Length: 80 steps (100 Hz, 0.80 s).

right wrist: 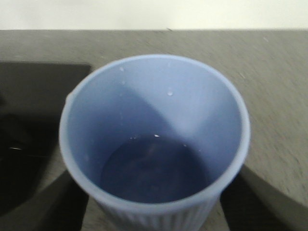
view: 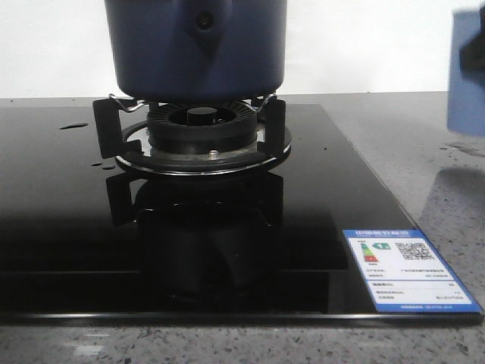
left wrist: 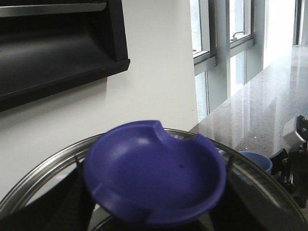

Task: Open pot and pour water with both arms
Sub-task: 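Tilt the saucepan with the right gripper, pouring water into the cup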

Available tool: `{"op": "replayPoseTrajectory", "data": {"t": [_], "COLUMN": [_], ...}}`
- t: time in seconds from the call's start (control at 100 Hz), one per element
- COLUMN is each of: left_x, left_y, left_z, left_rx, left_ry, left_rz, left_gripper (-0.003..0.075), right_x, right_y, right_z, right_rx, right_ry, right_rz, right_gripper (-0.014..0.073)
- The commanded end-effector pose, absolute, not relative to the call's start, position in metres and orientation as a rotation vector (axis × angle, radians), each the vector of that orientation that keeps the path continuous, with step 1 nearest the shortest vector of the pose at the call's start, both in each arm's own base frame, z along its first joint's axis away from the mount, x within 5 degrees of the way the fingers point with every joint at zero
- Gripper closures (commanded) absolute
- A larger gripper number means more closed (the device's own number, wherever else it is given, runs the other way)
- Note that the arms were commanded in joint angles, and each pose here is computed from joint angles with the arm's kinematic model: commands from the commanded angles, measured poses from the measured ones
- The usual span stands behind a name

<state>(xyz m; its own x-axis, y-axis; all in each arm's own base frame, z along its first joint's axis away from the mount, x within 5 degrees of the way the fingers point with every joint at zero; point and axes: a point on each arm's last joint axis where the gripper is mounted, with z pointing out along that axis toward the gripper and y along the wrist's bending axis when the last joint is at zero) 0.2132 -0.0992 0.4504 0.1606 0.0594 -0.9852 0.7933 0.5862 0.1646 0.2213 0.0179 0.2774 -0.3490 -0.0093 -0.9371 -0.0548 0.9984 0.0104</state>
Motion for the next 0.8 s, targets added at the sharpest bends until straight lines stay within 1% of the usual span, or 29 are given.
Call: {"op": "replayPoseTrajectory", "data": {"t": [0.0, 0.14, 0.32, 0.52, 0.79], "left_x": [0.203, 0.203, 0.203, 0.203, 0.204], "left_y": [-0.097, -0.097, -0.097, -0.097, -0.096], "left_z": [0.472, 0.472, 0.472, 0.471, 0.47], "left_rx": [0.748, 0.748, 0.748, 0.751, 0.716], "left_ry": [1.248, 1.248, 1.248, 1.247, 1.291], "left_rz": [-0.67, -0.67, -0.67, -0.673, -0.701], "left_gripper": [0.0425, 0.0425, 0.0425, 0.0425, 0.0425], "right_x": [0.221, 0.224, 0.226, 0.235, 0.256], "right_y": [0.019, 0.027, 0.048, 0.082, 0.106], "right_z": [0.33, 0.371, 0.412, 0.436, 0.456], "right_rx": [-0.087, -0.141, -0.305, -0.549, -0.746], "right_ry": [1.758, 1.728, 1.634, 1.591, 1.559], "right_rz": [0.032, 0.095, 0.106, 0.127, 0.105], "right_gripper": [0.0368, 0.0368, 0.0368, 0.0368, 0.0368]}}
